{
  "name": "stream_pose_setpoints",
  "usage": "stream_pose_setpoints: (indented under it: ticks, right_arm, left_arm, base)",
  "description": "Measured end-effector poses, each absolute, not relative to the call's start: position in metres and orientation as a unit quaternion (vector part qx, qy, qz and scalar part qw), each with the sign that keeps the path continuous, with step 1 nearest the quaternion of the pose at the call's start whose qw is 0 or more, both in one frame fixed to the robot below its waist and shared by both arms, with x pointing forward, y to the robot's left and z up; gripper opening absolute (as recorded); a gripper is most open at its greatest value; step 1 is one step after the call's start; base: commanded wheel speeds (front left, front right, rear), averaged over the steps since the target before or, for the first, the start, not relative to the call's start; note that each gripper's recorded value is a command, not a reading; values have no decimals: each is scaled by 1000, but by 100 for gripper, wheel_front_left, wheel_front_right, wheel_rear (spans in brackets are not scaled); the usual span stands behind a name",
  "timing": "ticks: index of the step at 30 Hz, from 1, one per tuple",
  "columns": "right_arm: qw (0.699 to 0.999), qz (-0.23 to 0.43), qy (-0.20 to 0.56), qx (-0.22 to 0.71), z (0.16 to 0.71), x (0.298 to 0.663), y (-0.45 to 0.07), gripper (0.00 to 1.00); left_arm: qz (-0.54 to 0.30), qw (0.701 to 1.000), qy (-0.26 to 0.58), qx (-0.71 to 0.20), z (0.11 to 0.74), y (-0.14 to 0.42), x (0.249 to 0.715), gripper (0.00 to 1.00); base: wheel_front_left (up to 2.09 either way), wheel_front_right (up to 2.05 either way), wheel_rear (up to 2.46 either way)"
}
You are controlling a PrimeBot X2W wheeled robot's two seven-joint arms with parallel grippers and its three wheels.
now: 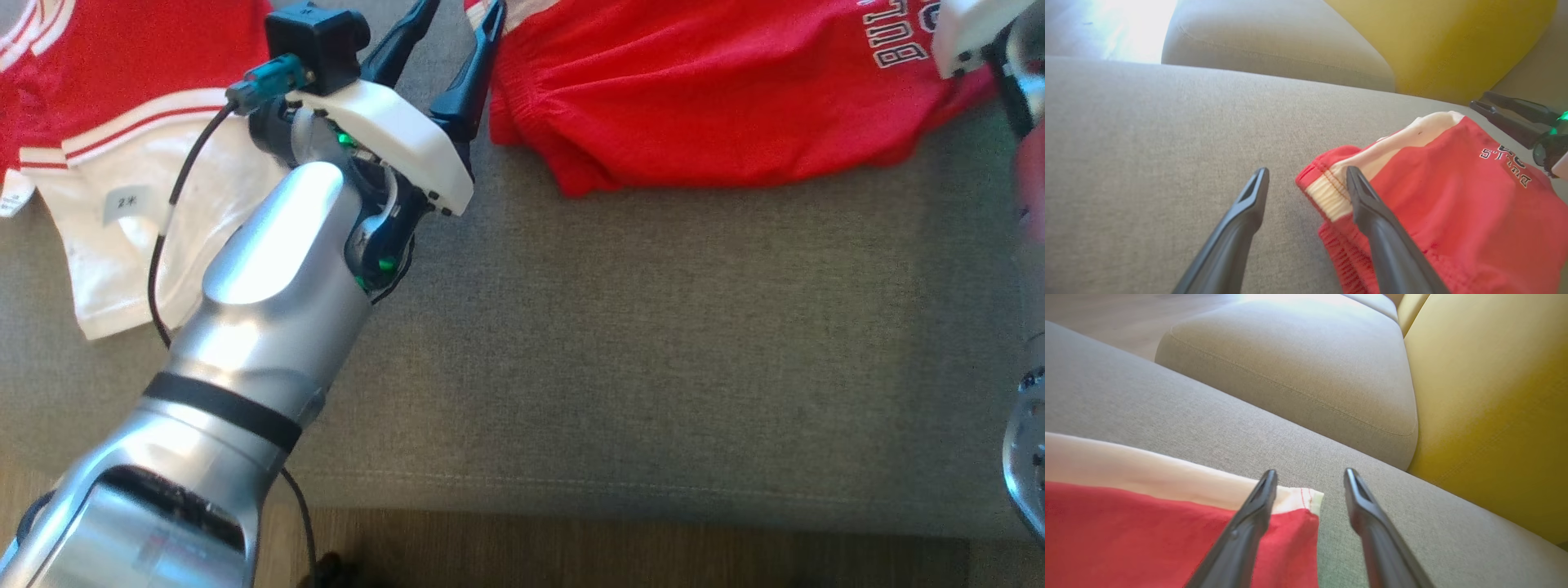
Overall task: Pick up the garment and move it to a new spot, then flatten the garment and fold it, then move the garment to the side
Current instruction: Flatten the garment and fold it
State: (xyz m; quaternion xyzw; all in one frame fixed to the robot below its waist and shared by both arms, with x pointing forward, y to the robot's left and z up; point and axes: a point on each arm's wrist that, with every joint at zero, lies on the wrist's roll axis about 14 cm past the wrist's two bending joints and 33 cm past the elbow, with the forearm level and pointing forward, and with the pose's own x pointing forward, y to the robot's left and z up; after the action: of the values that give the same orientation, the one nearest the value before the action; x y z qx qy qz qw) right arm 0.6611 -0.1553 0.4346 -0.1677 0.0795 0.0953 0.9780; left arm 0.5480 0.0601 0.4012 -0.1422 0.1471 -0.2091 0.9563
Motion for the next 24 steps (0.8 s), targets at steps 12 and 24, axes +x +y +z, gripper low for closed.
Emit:
stream_pose_setpoints:
  ticks: [12,24]
  right_arm:
    - [990,99,80,-59,450,591,-132,100]
    - [984,16,176,15,444,547,-193,100]
  left_arm:
    - [-153,985,54,-66,457,83,495,100]
    - [-132,990,-28,-40,503,78,387,100]
  base:
    - [0,0,0]
    - [0,0,0]
